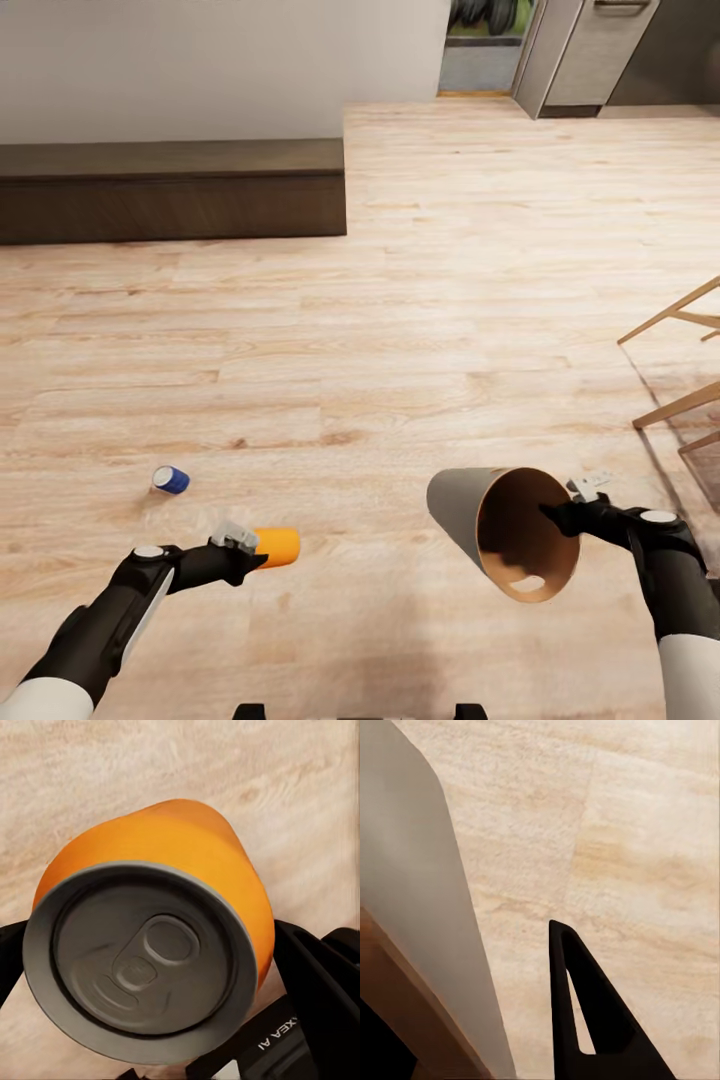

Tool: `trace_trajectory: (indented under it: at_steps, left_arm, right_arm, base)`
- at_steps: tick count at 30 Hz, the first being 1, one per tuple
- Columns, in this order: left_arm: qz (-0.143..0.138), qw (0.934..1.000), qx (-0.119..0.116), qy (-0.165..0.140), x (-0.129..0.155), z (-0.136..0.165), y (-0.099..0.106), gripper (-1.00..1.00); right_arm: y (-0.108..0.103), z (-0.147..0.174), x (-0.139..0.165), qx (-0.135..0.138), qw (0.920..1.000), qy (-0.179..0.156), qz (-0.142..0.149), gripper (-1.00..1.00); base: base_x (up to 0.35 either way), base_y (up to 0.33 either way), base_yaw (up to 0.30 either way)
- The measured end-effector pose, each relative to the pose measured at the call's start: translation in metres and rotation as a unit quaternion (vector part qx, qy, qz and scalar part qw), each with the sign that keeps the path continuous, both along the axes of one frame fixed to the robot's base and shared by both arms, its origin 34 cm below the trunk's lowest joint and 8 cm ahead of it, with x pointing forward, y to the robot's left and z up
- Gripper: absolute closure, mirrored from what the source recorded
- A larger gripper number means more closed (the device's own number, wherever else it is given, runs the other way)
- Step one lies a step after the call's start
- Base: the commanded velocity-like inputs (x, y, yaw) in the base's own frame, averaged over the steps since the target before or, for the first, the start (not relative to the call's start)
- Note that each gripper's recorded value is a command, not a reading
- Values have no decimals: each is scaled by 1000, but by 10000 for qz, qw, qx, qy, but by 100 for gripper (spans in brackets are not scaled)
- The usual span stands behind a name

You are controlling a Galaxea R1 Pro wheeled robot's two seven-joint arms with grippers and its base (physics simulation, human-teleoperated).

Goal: Put the three can of soda from the living room inside the tash can in the kitchen.

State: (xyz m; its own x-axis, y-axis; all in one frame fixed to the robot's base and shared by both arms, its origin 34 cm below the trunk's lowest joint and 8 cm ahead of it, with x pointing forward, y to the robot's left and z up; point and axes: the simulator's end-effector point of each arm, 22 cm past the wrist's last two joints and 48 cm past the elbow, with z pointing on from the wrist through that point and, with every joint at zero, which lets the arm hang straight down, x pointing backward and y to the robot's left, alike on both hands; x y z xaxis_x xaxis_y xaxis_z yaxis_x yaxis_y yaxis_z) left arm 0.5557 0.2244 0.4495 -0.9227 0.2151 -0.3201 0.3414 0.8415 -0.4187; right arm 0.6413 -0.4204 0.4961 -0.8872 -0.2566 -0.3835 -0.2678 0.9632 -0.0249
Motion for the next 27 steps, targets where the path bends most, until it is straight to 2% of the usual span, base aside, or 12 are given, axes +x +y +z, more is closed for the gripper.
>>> trace_trajectory:
  at_steps: [7,10,12,14,24,27]
  left_arm:
    - [107,9999,-107,61,-7,6,-1,100]
    - [140,9998,-88,81,-11,7,1,100]
    - [145,9998,-87,82,-14,8,1,100]
    - [151,9998,-82,87,-18,7,3,100]
    - [159,9998,-92,85,-20,22,4,100]
    - [147,9996,-180,140,-20,31,1,100]
  right_arm:
    - [16,8,3,37,10000,-1,56,100]
    - [35,9,3,201,9998,27,58,100]
    - [40,12,4,213,9997,23,74,100]
    - [51,11,0,306,9994,134,8,100]
    - [52,26,-2,279,9994,216,-27,100]
    - [48,32,-3,255,9994,223,-18,100]
  base:
    - [0,0,0]
    - [0,0,0]
    - [0,0,0]
    - [0,0,0]
    - [0,0,0]
    - [0,0,0]
